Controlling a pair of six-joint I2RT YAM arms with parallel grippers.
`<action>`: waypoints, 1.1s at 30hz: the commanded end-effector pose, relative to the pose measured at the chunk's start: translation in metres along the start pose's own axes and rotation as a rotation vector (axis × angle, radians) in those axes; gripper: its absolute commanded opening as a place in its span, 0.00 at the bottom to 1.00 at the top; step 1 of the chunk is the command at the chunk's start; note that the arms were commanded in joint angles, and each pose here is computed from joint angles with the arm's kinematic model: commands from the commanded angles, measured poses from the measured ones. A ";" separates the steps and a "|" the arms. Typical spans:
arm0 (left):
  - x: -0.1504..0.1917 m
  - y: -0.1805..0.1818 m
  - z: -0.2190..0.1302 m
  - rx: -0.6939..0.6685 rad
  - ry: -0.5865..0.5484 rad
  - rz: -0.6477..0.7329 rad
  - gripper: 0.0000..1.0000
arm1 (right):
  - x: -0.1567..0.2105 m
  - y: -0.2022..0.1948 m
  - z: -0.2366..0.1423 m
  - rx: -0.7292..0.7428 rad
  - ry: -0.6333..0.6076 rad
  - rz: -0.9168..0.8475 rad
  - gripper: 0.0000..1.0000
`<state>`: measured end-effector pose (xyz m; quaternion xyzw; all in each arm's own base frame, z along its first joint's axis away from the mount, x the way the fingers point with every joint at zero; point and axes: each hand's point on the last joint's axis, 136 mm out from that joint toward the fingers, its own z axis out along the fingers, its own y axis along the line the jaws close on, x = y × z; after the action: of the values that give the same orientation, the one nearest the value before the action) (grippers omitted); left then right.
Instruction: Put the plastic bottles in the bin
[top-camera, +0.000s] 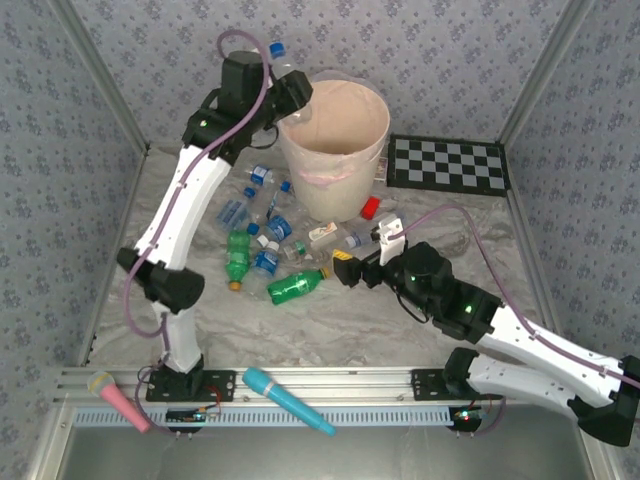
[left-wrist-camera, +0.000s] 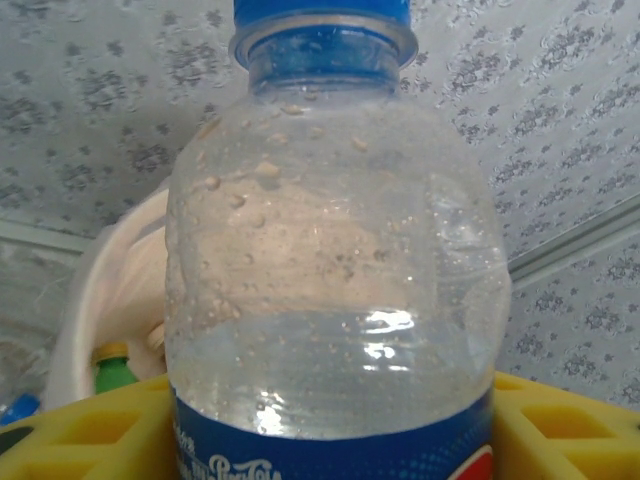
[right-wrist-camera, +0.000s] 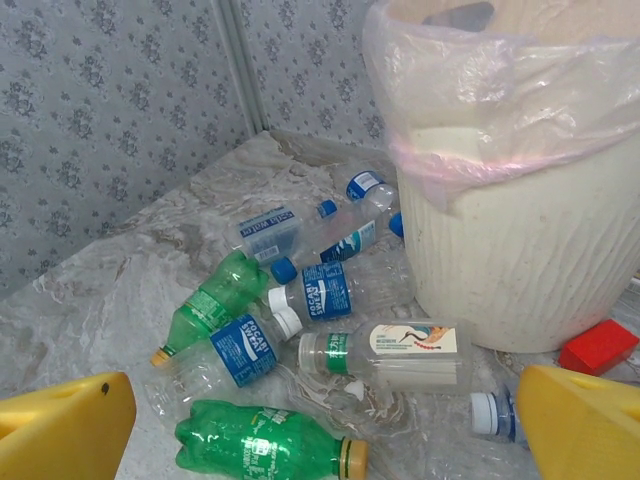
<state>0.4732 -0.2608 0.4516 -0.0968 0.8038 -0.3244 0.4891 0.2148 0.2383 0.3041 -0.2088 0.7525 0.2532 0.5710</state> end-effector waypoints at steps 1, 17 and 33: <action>0.013 -0.011 0.006 0.019 0.066 0.034 0.62 | -0.014 -0.003 -0.010 0.035 -0.024 -0.019 1.00; 0.020 -0.015 0.027 0.037 0.073 0.023 0.77 | -0.013 0.006 -0.014 0.047 -0.026 -0.060 1.00; 0.023 -0.020 -0.001 0.038 0.104 0.060 1.00 | -0.001 -0.019 -0.013 0.194 0.003 -0.034 1.00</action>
<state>0.4846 -0.2922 0.4150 -0.0699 0.8361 -0.3159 0.4430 0.2108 0.2293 0.3005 -0.2001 0.7611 0.1946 0.5855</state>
